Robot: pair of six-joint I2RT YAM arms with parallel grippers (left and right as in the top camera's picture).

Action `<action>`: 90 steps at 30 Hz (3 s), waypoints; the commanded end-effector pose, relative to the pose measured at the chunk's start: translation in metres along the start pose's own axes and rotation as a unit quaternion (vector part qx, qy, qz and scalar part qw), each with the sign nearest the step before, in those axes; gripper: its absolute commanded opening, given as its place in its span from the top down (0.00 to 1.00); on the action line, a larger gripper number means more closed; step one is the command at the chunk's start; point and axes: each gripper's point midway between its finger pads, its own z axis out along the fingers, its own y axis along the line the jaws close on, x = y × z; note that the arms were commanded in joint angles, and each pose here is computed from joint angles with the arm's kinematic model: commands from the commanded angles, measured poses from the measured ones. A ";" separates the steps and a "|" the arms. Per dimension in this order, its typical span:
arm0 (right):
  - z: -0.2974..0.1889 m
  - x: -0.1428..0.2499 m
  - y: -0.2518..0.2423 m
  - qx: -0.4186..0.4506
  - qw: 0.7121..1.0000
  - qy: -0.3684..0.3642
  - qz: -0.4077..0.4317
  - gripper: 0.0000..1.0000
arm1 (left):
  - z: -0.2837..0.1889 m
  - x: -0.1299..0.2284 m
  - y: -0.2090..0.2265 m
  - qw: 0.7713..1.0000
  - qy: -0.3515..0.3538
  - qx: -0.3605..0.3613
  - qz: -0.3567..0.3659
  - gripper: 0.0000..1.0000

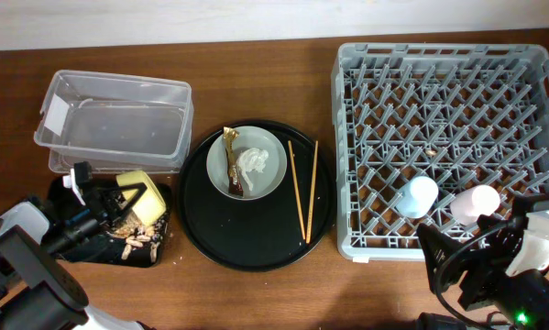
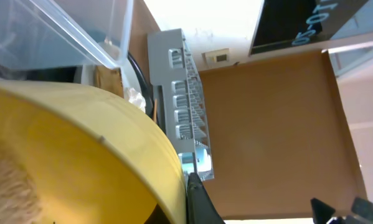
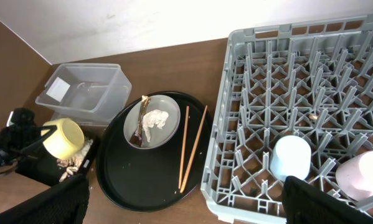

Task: Sort waste into correct bins and load items into the dishwasher rack
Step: 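Tip the yellow bowl over the black tray to dump the food, then set the empty yellow bowl back on the platter with the left gripper, then grasp the gold wrapper from the white plate and drop it in the clear bin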

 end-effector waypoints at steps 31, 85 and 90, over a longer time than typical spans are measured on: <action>0.000 0.000 0.002 -0.007 1.000 -0.001 -0.008 0.01 | -0.008 -0.004 -0.036 0.987 -0.004 -0.049 0.154 1.00; 0.000 0.000 0.002 -0.007 1.000 -0.001 -0.008 0.01 | 0.209 0.038 0.108 0.775 0.174 -0.575 0.194 0.73; 0.000 0.000 0.002 -0.007 1.000 -0.001 -0.008 0.01 | 0.196 0.030 0.029 0.793 0.159 -0.552 0.204 0.99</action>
